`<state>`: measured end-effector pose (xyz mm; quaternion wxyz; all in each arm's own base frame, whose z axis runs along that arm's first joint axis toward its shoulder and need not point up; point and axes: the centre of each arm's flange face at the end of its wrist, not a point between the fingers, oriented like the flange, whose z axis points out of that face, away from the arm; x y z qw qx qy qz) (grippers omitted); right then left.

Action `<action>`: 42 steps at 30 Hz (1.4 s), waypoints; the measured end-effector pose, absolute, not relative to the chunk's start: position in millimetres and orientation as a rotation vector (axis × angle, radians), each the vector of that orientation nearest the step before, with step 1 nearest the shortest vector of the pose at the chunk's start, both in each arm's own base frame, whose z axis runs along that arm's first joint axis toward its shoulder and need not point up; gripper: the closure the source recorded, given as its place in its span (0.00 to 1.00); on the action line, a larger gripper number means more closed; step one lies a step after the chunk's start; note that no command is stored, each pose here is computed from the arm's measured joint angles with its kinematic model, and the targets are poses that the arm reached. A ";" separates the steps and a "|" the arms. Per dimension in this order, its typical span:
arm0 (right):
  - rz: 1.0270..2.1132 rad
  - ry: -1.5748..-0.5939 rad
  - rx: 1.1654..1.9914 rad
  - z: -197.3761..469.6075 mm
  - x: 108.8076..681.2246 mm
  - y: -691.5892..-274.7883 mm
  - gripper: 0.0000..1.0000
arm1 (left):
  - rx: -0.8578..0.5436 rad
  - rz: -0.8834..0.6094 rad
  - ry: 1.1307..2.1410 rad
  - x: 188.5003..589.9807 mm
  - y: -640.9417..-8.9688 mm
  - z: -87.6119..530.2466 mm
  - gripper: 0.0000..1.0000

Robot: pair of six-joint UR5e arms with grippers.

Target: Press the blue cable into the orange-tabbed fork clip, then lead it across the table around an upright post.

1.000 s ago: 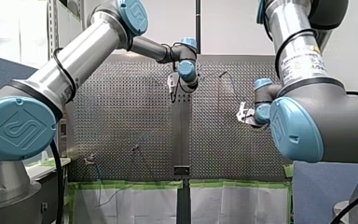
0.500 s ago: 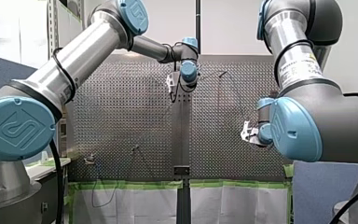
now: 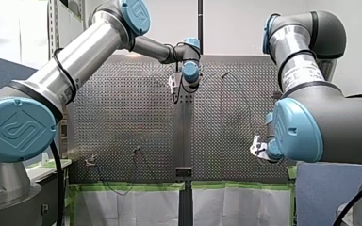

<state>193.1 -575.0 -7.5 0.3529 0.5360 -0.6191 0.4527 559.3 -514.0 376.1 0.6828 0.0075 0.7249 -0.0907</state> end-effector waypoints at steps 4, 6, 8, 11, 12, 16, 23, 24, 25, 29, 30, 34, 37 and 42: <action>1.160 -1.614 1.386 -17.7 189.1 -574.2 1.00 | 0.020 -0.205 1.627 558.9 -514.3 375.9 0.00; 1.160 -1.615 1.385 -19.9 188.5 -574.2 1.00 | 0.022 -0.205 1.630 558.6 -514.3 375.5 0.00; 1.160 -1.615 1.386 -21.4 188.4 -574.0 1.00 | 0.024 -0.204 1.633 558.2 -514.3 375.2 0.00; 1.157 -1.616 1.388 -25.1 188.2 -573.2 1.00 | 0.027 -0.203 1.638 557.6 -514.1 374.8 0.00; 1.154 -1.618 1.390 -27.8 188.0 -572.5 1.00 | 0.028 -0.202 1.639 557.4 -514.2 374.7 0.00; 1.143 -1.626 1.400 -41.2 188.1 -569.0 1.00 | 0.029 -0.201 1.641 557.2 -514.1 374.2 0.00; 1.137 -1.641 1.397 -72.9 185.2 -563.4 1.00 | 0.026 -0.199 1.640 559.4 -511.9 374.5 0.00; 1.136 -1.643 1.396 -78.7 184.3 -562.4 1.00 | 0.026 -0.198 1.641 559.9 -511.2 374.5 0.00; 1.136 -1.644 1.394 -83.1 183.5 -561.7 1.00 | 0.026 -0.197 1.642 560.2 -510.7 374.5 0.00; 1.139 -1.642 1.384 -95.5 180.4 -560.9 1.00 | 0.029 -0.191 1.647 561.3 -508.6 373.9 0.00; 1.140 -1.642 1.380 -98.5 179.2 -560.9 1.00 | 0.029 -0.189 1.649 561.4 -508.1 373.7 0.00; 1.137 -1.643 1.372 -113.0 175.2 -559.2 1.00 | 0.035 -0.177 1.657 561.0 -506.9 372.8 0.00; 1.128 -1.648 1.374 -126.0 172.1 -558.6 1.00 | 0.040 -0.170 1.662 560.6 -506.3 372.3 0.00; 1.101 -1.659 1.383 -148.2 165.0 -557.7 1.00 | 0.043 -0.166 1.664 560.0 -506.3 372.0 0.00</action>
